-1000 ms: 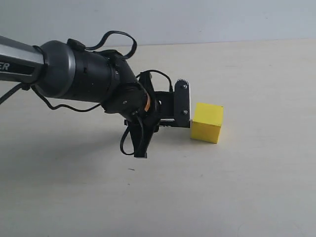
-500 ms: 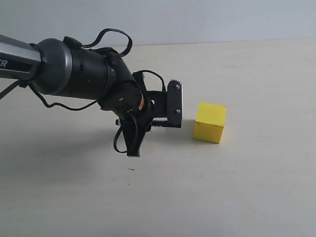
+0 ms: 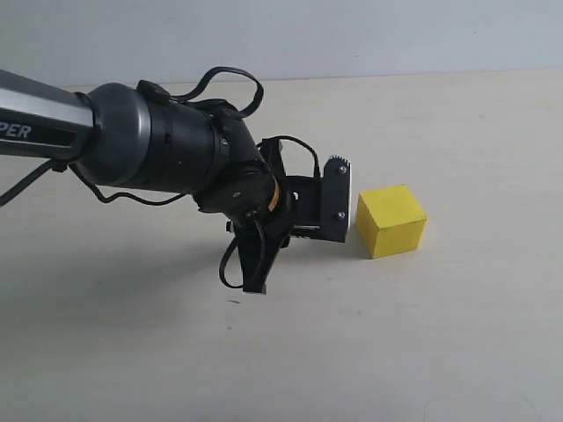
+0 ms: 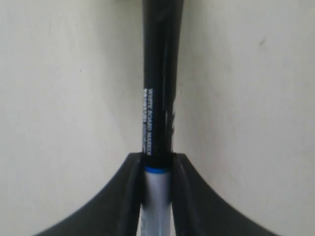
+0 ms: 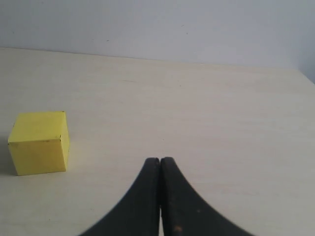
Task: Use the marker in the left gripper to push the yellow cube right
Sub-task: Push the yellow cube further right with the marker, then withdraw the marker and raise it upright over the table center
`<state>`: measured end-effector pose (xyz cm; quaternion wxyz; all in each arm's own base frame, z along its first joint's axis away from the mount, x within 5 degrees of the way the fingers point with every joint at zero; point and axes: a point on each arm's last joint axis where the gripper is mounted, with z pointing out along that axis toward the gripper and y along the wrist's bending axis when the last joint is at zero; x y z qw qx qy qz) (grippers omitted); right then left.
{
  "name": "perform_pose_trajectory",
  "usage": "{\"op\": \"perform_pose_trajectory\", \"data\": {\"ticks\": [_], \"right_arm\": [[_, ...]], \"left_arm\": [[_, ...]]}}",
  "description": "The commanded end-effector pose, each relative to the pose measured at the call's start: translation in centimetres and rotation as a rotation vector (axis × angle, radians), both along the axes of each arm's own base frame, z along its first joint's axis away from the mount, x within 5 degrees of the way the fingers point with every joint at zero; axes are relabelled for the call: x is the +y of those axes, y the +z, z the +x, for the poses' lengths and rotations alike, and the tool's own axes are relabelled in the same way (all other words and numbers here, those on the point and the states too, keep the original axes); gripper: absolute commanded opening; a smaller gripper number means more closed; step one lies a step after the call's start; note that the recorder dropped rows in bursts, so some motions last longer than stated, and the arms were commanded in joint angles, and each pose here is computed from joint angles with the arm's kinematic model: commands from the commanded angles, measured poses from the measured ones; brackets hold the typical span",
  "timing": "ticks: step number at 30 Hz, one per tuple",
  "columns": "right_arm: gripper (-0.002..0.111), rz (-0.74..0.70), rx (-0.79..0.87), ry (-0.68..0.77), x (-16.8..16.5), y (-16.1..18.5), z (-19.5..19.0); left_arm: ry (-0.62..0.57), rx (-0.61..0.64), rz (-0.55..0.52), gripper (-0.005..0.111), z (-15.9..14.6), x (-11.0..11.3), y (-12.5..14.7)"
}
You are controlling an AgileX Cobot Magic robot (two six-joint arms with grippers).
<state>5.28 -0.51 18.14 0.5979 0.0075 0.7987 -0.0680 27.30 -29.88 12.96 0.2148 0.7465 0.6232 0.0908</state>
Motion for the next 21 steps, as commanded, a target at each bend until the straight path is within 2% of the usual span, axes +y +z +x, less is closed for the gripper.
{"op": "perform_pose_trajectory", "data": {"ticks": [1,8,12,16,21], "right_arm": [[0.000,-0.005,-0.011,-0.001,0.0,0.0,0.0],[0.000,-0.005,-0.011,-0.001,0.0,0.0,0.0],[0.000,-0.005,-0.011,-0.001,0.0,0.0,0.0],[0.000,-0.005,-0.011,-0.001,0.0,0.0,0.0],[0.000,-0.005,-0.011,-0.001,0.0,0.0,0.0]], "left_arm": [[0.054,0.005,-0.022,0.000,0.6,0.5,0.2],[0.070,-0.034,-0.176,0.000,1.4,-1.0,0.6],[0.107,-0.022,-0.212,0.000,1.9,-2.0,0.4],[0.109,-0.015,-0.189,0.000,1.7,-2.1,0.4],[0.136,0.012,-0.068,0.000,1.6,-1.0,0.0]]}}
